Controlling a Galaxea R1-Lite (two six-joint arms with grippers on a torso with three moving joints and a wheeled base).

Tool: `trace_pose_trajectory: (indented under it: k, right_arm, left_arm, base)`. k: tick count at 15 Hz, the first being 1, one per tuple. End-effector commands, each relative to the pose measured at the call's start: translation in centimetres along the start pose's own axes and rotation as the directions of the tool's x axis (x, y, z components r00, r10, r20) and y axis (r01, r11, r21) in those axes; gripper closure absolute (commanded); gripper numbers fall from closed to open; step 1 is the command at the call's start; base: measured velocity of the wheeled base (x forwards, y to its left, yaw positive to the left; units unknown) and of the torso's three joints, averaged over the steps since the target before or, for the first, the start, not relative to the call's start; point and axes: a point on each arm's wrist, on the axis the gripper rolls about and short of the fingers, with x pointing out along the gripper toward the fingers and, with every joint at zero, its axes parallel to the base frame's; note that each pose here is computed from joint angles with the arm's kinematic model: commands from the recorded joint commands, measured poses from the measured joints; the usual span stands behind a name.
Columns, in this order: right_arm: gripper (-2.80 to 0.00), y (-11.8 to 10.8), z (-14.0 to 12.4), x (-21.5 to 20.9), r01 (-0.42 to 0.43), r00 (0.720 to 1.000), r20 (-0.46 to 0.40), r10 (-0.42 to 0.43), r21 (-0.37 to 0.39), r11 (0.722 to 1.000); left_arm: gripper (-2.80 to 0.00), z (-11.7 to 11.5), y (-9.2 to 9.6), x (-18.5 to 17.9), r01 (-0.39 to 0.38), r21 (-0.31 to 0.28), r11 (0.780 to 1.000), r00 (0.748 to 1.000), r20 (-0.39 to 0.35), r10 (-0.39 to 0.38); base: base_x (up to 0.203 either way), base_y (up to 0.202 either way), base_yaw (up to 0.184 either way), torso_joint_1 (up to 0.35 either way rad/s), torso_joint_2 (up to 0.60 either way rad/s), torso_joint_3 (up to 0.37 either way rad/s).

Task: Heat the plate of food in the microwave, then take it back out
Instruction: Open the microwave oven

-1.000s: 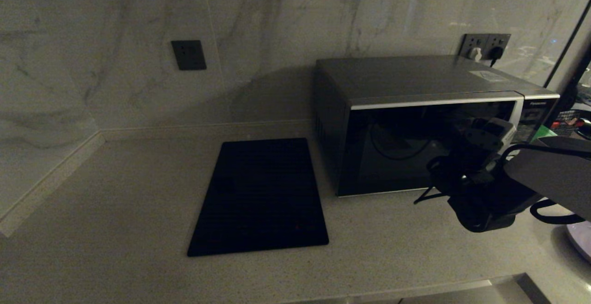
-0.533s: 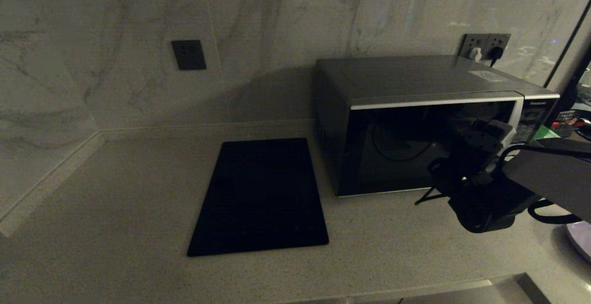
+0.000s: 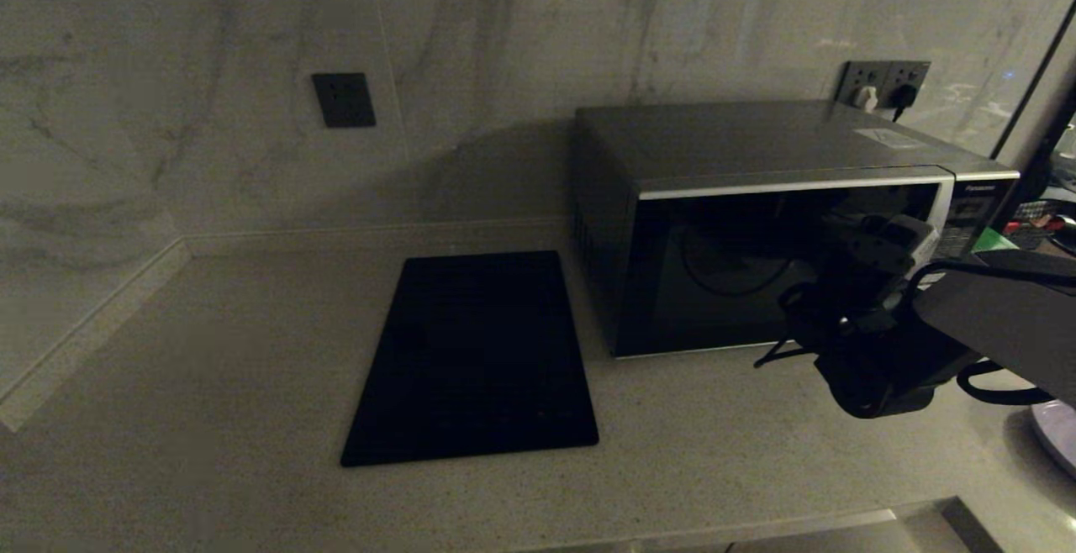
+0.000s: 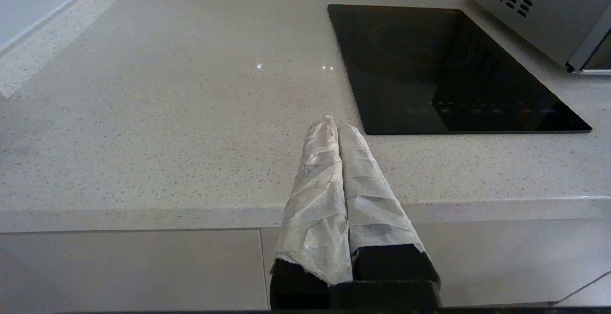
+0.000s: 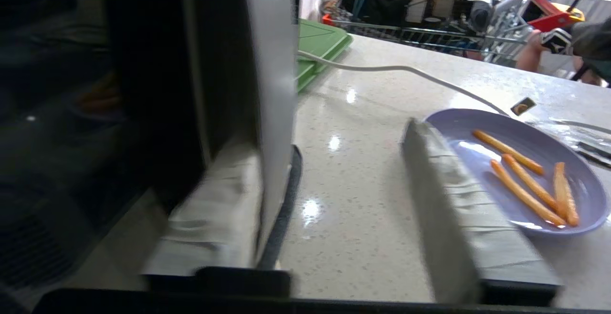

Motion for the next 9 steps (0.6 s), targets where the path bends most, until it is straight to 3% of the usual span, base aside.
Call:
trace_pose_trajectory:
  k: [1,9]
  right_arm:
    - [0.0,0.05,-0.23,0.0,0.012,1.0,-0.002,-0.012,0.002,1.0]
    - [0.0,0.28,-0.78,0.01,0.02,1.0,-0.005,-0.02,-0.009,1.0]
  left_arm:
    - [0.0,0.01,0.0,0.01,-0.001,-0.001,1.0,1.0,-0.001,0.001]
    - [0.0,0.01,0.0,0.01,-0.001,-0.001,1.0,1.0,-0.001,0.001]
  base:
    - [0.0,0.0,0.0,0.0,0.0,0.0]
    - [0.0,0.0,0.0,0.0,0.0,0.0]
